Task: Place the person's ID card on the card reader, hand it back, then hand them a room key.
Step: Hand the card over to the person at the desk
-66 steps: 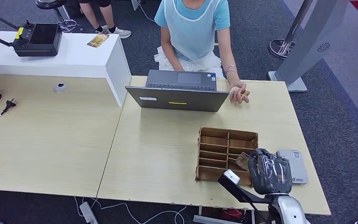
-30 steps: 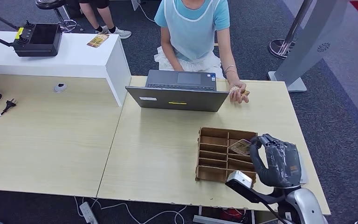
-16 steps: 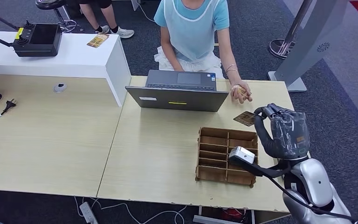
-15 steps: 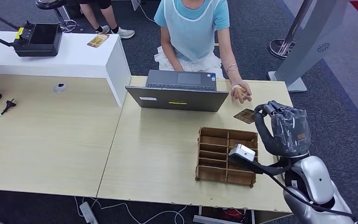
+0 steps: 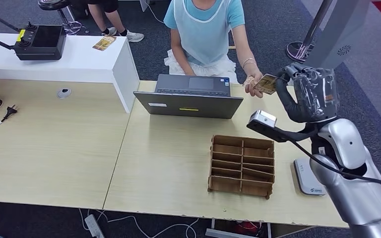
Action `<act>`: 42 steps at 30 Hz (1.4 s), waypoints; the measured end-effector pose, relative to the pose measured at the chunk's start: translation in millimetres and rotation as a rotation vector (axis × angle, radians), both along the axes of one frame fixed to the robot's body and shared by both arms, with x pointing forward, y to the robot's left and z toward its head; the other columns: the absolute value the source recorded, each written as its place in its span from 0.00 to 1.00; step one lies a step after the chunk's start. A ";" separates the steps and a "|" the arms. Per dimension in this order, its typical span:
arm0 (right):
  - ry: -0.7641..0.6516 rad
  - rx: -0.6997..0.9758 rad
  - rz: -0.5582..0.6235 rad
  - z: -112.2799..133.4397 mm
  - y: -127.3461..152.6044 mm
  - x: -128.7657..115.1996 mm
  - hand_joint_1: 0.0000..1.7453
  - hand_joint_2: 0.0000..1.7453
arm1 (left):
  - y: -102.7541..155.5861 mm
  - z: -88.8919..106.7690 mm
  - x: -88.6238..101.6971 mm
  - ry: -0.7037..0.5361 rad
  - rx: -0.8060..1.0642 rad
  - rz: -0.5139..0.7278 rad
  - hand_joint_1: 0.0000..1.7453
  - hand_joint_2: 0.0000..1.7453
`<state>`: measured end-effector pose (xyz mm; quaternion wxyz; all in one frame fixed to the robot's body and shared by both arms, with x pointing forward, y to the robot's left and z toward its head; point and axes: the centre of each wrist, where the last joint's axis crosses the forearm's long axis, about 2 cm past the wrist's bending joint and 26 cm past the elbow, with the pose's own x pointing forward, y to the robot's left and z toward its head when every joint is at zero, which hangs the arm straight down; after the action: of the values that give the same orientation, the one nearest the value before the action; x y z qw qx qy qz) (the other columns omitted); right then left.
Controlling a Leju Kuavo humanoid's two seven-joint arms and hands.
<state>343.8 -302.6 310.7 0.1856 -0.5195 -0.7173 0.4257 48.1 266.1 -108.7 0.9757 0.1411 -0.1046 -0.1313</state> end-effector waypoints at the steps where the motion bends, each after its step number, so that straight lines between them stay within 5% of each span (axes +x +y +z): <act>1: 0.002 -0.002 -0.005 4.7 -1.0 5.2 1.00 1.00 | -0.1 0.0 0.3 -0.002 -0.001 -0.003 0.00 0.00; 20: 0.099 0.097 -0.090 46.7 -4.6 84.7 1.00 1.00 | 1.5 0.1 2.1 -0.024 -0.004 -0.020 0.00 0.00; 42: 0.255 0.139 -0.267 48.3 -12.9 137.1 0.95 1.00 | -1.1 0.3 3.4 -0.039 -0.023 -0.025 0.00 0.00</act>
<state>480.9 -315.5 359.0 0.3651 -0.5379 -0.6403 0.4091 51.5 264.9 -108.5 0.9732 0.1313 -0.1270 -0.1395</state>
